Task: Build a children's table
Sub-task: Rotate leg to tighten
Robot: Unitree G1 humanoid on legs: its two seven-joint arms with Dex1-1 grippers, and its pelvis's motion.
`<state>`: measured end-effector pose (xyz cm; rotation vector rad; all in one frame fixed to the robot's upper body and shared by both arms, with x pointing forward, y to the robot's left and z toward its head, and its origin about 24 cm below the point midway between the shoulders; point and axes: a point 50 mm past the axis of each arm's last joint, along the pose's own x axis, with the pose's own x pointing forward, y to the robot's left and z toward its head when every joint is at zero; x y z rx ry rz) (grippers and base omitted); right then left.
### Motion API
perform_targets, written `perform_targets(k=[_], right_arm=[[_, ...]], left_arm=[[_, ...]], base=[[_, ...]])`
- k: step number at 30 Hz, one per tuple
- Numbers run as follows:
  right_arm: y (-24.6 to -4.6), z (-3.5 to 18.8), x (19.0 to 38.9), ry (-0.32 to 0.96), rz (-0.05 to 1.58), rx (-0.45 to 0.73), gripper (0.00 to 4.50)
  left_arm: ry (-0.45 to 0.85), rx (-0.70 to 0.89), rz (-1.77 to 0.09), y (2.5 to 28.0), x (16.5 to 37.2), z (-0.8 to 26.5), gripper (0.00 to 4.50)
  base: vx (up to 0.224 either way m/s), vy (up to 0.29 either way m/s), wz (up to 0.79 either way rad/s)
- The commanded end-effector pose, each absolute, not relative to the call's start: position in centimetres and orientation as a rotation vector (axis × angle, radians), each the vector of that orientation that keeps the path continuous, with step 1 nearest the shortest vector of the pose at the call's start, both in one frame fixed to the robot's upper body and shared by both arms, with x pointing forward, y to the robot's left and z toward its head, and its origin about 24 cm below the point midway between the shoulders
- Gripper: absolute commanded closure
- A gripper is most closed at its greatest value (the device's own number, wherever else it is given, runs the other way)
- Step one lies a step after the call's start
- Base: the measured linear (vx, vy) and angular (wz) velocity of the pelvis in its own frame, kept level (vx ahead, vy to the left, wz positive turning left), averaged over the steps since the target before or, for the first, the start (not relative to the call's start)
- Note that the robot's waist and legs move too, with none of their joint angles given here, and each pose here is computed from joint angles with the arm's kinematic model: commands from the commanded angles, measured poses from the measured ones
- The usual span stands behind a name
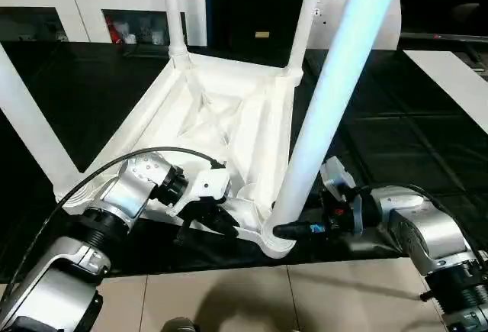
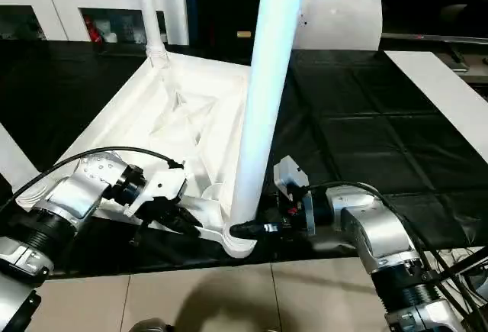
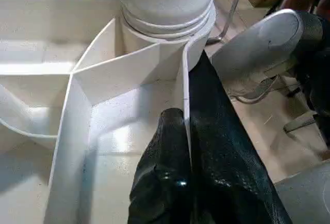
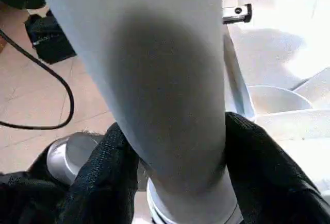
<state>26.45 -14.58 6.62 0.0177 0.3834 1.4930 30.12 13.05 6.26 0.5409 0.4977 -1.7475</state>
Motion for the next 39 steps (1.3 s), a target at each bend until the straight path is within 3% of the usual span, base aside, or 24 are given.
perform_targets(k=[1,8,9,14,15,21,23,26,34,39], right_arm=[[-14.0,6.9,26.2,0.359,1.493,0.092,2.43],[-11.7,5.3,27.6,0.358,1.175,0.074,2.43],[-10.8,4.9,28.4,0.369,1.026,0.095,2.44],[-9.2,4.8,29.4,0.371,0.845,0.157,2.5],[-8.1,5.0,30.2,0.374,0.743,0.196,2.5],[-5.3,6.2,31.0,0.339,0.686,0.25,2.5],[-5.1,6.4,30.8,0.317,0.705,0.242,1.95],[-5.2,6.5,30.6,0.302,0.719,0.24,1.63],[-9.2,5.8,29.7,0.257,0.757,0.132,0.84],[-12.4,6.3,29.5,0.207,0.83,0.06,0.41]], left_arm=[[0.465,0.56,-1.749,11.8,30.3,6.7,4.5],[0.448,0.431,-1.488,9.6,31.1,6.2,4.5],[0.439,0.387,-1.41,8.6,31.4,6.1,4.5],[0.42,0.312,-1.257,6.9,32.2,6.2,4.5],[0.397,0.268,-1.165,6.0,32.9,6.6,4.5],[0.358,0.202,-1.043,4.5,33.5,7.7,4.5],[0.356,0.212,-1.042,4.6,33.4,7.7,4.5],[0.358,0.236,-1.043,5.0,33.4,7.6,4.5],[0.358,0.331,-1.158,7.9,32.8,7.2,4.5],[0.345,0.385,-1.324,10.0,31.8,7.1,4.5]], base=[[0.0,0.0,0.0],[0.0,0.0,0.0],[0.0,0.0,0.0],[-0.007,0.003,-0.04],[0.0,0.0,0.0],[0.0,0.0,0.0],[0.0,0.0,0.0],[0.0,0.0,0.0],[0.0,0.0,0.0],[0.0,0.0,0.0]])
